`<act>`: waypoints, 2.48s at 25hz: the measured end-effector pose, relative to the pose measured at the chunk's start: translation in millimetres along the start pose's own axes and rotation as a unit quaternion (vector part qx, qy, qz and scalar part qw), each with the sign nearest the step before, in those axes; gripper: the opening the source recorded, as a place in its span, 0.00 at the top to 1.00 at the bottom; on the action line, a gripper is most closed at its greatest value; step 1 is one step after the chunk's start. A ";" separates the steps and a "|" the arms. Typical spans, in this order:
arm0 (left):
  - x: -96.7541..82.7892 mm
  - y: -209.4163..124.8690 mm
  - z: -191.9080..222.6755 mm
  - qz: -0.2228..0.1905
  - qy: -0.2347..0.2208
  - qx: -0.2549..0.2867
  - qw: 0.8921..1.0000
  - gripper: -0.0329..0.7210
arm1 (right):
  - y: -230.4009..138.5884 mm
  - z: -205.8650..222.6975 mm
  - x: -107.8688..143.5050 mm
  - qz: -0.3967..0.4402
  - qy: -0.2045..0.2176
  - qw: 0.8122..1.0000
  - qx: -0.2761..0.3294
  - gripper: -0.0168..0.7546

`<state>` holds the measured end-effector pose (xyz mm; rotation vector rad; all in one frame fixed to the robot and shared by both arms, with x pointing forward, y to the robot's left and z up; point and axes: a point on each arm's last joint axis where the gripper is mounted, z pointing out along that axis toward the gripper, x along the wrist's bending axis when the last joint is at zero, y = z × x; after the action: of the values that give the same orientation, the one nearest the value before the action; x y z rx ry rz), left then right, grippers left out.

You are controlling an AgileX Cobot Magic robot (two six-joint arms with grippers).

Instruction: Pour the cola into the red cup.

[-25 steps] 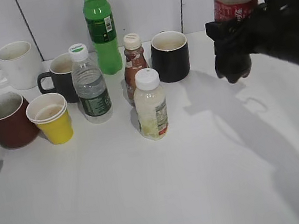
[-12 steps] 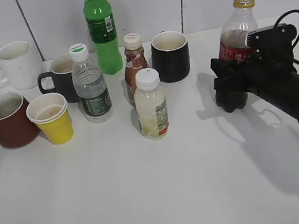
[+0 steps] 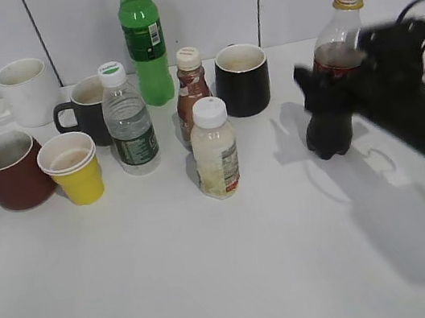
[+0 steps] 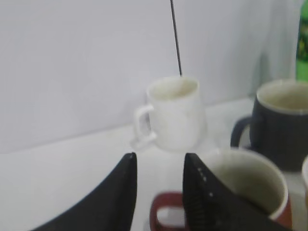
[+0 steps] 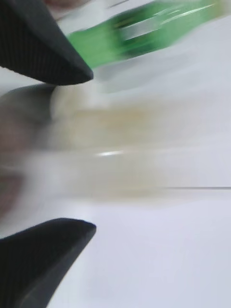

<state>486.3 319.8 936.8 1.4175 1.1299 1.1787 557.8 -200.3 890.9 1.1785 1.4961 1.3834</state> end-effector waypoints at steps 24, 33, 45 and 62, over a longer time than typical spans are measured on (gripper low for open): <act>-6.2 143.3 -214.9 -0.112 0.120 0.213 0.963 0.62 | 154.5 -271.3 7.9 -0.015 0.002 0.960 0.281 0.21; -20.3 106.6 -226.0 -0.078 0.060 0.291 0.952 0.62 | 128.2 -332.1 0.4 -0.010 0.004 0.972 0.236 0.21; -22.4 106.9 -233.4 -0.082 0.059 0.262 0.960 0.62 | 128.1 -338.8 -0.6 -0.003 -0.011 0.976 0.216 0.21; -26.6 105.7 -265.6 -0.087 0.066 0.166 0.980 0.63 | 126.1 -358.5 -1.2 0.008 -0.032 0.987 0.155 0.21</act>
<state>228.8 306.2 1063.1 1.4663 1.5671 1.0039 232.7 -304.8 1057.6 1.4131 1.6997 1.1380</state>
